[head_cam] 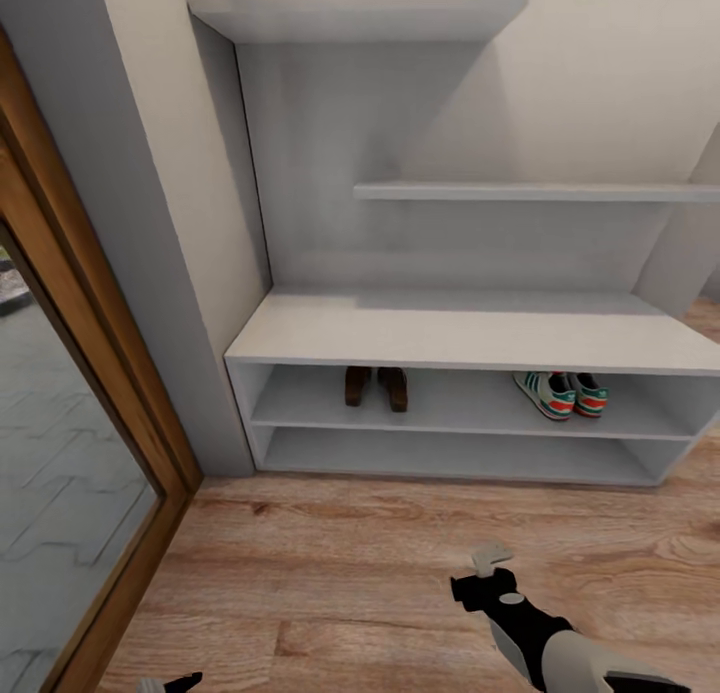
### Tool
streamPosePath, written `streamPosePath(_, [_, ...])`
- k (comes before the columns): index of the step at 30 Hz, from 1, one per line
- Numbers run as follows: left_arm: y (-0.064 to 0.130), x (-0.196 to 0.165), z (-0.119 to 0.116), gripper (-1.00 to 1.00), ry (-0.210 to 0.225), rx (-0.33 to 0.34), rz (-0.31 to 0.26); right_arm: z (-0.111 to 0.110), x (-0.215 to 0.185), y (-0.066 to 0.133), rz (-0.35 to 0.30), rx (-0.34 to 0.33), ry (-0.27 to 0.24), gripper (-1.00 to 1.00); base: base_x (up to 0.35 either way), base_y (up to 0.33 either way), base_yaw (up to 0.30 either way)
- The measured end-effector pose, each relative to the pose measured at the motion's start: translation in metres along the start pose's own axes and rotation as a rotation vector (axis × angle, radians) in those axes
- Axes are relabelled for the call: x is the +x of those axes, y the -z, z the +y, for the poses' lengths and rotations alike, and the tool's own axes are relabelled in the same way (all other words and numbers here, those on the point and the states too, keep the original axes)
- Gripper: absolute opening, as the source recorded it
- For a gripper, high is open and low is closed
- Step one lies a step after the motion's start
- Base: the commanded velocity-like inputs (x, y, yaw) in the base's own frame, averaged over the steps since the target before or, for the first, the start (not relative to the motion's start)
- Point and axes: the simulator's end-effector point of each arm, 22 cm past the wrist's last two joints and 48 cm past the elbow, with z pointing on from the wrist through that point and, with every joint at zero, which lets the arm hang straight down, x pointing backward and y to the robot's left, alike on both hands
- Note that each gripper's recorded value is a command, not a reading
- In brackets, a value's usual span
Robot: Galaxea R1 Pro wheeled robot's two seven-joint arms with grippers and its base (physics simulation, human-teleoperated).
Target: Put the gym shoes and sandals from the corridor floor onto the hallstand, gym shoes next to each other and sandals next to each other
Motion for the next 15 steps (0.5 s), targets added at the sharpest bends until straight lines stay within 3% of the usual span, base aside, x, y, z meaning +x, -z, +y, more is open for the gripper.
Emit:
streamPosePath(6, [0.006,-0.012,-0.004,1.00,0.001,-0.004,0.000,-0.012,0.008,0.010,0.017,0.004,0.006,1.00,0.000,0.000,0.000])
streamPosePath(15, [0.015,-0.027,-0.009,1.00,0.004,-0.015,0.006,-0.011,0.039,0.031,0.071,-0.002,0.012,1.00,0.000,0.000,0.000])
